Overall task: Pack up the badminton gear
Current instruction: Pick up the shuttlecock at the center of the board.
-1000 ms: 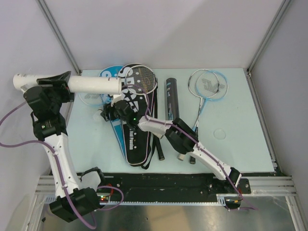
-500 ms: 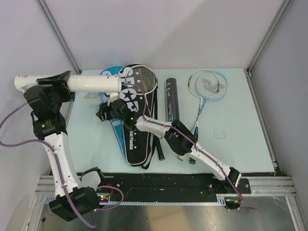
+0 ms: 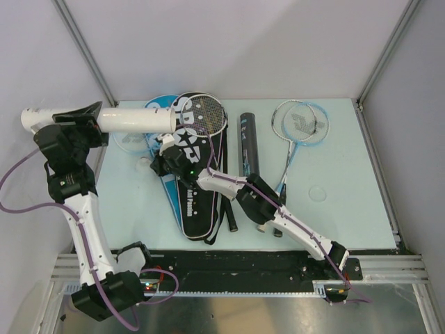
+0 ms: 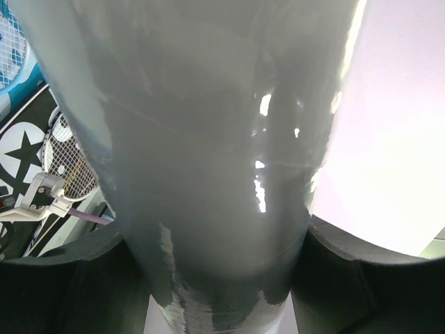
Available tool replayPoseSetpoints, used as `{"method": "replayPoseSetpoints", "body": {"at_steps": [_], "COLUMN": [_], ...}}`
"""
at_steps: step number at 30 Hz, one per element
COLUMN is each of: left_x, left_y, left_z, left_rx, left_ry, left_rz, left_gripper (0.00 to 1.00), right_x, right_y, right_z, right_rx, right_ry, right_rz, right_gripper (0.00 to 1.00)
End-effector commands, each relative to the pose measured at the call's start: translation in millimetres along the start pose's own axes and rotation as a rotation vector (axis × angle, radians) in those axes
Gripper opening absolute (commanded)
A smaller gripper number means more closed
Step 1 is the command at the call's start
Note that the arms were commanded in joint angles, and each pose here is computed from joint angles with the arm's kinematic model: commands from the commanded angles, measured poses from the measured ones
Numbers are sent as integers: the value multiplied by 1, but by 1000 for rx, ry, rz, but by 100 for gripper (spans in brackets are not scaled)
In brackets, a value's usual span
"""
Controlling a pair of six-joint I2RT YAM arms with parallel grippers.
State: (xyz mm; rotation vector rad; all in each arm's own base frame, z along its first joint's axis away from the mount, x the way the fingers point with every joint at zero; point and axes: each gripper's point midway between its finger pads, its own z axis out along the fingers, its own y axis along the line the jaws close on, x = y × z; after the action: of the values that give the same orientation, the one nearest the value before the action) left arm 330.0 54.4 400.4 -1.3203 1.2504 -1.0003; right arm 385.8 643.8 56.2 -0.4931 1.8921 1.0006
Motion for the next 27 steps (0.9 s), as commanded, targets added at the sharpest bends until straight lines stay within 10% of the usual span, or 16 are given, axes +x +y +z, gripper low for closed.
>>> {"method": "replayPoseSetpoints", "body": {"at_steps": [1,11,27], "left_x": [-2,-4,34], "left_y": [-26,-17,8], "left_z": [-11,-10,-5], "left_rx": [101,85,51], "left_ry": [-17,-28,229], "left_rz": [17,45,97], "left_gripper": [33,33,33], "right_x": [-28,-58,-184], "right_y": [8,44,53], "right_z": [2,-30,-215], "right_rx": [-9,-164,-205], "right_ry": [-78,-165,-278], "right_rz": [1,-106,-185], "right_gripper": [3,0,0]}}
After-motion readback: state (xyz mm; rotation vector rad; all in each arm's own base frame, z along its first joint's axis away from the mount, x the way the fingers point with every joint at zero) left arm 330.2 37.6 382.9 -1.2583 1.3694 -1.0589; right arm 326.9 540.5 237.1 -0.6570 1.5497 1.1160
